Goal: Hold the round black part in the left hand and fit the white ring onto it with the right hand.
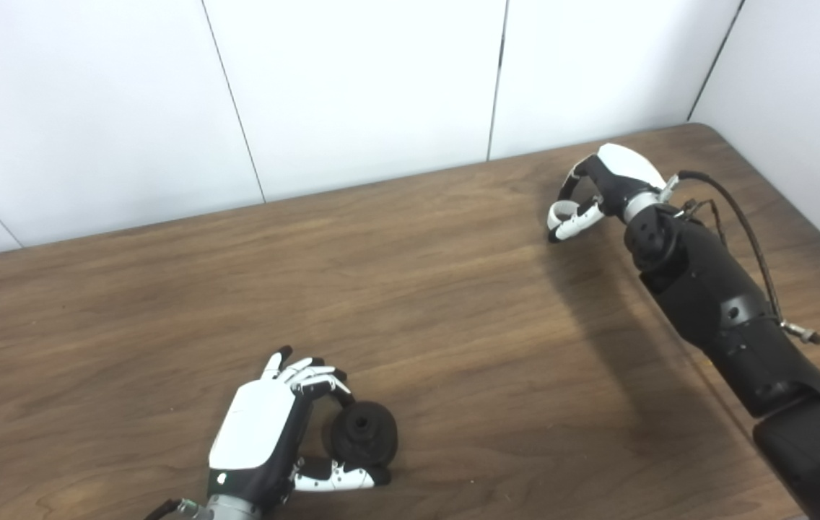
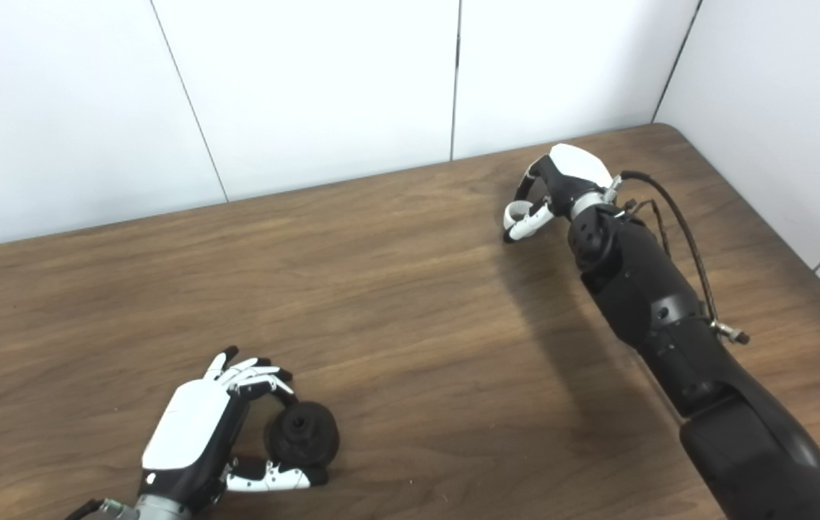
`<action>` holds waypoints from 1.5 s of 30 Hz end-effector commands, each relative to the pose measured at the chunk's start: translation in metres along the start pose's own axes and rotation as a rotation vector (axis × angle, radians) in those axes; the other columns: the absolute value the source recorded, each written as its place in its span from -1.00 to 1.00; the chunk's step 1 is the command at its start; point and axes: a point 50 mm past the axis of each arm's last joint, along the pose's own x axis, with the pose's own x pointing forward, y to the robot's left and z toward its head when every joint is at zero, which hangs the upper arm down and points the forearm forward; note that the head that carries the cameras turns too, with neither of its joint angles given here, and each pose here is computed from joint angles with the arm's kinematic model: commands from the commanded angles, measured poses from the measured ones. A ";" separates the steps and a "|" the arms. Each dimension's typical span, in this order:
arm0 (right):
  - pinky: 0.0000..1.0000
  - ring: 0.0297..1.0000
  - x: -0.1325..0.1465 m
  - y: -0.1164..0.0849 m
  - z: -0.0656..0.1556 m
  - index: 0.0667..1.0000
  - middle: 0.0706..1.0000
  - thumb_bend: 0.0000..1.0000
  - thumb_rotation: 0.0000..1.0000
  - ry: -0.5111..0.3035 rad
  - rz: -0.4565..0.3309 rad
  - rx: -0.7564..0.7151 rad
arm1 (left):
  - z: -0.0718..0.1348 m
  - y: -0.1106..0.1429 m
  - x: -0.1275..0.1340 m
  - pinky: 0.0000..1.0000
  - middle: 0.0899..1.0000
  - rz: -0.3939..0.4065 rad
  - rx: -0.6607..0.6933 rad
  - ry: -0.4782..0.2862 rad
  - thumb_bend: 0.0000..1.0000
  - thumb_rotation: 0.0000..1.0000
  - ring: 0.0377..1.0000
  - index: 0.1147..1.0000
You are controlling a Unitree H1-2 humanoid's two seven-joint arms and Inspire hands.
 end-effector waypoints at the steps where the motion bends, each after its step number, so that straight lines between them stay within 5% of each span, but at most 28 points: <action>1: 0.82 0.90 0.001 -0.025 -0.004 -0.10 0.68 0.04 -0.74 0.000 -0.068 -0.017 | -0.008 0.000 -0.006 1.00 0.45 -0.023 0.030 0.035 0.04 -0.89 0.71 -0.16; 7: 0.81 0.90 -0.005 -0.026 -0.002 -0.10 0.69 0.04 -0.74 -0.043 -0.069 -0.024 | -0.008 0.000 -0.006 1.00 0.44 -0.020 0.035 0.036 0.04 -0.89 0.70 -0.16; 16: 0.81 0.90 -0.022 -0.038 0.036 -0.10 0.67 0.04 -0.74 -0.226 -0.085 -0.076 | -0.006 -0.001 -0.005 1.00 0.45 -0.027 0.040 0.033 0.04 -0.89 0.70 -0.16; 28: 0.75 0.88 -0.091 -0.042 0.113 -0.10 0.64 0.04 -0.73 -0.536 -0.064 -0.141 | 0.003 -0.004 -0.002 1.00 0.45 -0.029 0.037 0.037 0.05 -0.90 0.70 -0.16; 45: 0.64 0.87 -0.180 -0.017 0.153 -0.10 0.63 0.05 -0.73 -0.833 0.105 -0.104 | 0.019 -0.013 0.005 1.00 0.47 -0.039 0.023 0.057 0.04 -0.90 0.71 -0.16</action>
